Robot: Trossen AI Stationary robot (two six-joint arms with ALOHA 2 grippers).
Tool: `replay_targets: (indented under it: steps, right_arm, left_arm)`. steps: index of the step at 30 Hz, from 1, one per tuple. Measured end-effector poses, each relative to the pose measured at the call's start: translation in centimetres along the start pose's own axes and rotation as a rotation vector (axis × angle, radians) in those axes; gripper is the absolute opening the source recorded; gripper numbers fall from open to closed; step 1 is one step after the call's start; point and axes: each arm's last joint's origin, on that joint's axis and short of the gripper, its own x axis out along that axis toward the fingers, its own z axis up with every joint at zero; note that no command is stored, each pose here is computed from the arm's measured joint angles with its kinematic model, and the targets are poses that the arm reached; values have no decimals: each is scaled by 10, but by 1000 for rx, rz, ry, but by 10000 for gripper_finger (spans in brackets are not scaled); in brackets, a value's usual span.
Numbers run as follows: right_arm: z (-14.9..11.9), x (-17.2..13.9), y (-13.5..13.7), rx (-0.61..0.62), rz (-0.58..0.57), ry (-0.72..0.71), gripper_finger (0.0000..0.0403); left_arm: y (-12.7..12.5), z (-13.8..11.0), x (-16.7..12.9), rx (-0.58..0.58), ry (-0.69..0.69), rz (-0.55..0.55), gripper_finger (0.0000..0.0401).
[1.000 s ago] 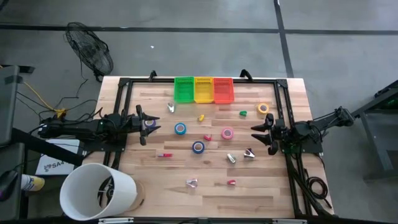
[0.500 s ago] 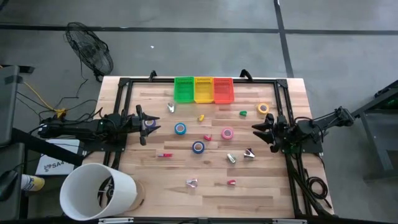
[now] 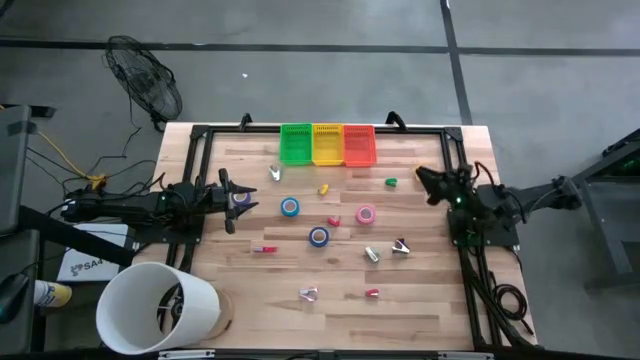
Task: Pick and place Stapler, Stapler remover, tape
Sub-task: Put the yellow tape into the orange bin
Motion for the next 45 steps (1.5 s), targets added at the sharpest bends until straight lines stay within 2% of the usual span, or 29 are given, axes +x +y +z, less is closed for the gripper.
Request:
replay_targets:
  steps: [4,13,21,25,30,38,45]
  right_arm:
    - [18,8,11,45,-92,-24,158]
    - [57,21,26,-56,-265,75,158]
    - [82,37,38,-299,-381,299,158]
    - [88,53,41,-360,-426,492,158]
    - [92,72,36,-336,-558,675,158]
    - [87,102,15,-307,-778,850,158]
    - [76,123,-4,-293,-915,945,162]
  left_arm:
    - [0,0,0,0,0,0,179]
    - [0,0,0,0,-1,-4,179]
    - [0,0,0,0,0,-3,179]
    - [0,0,0,0,-1,-3,179]
    - [0,0,0,0,-1,-3,179]
    - [0,0,0,0,-1,-2,179]
    - [0,0,0,0,0,-2,179]
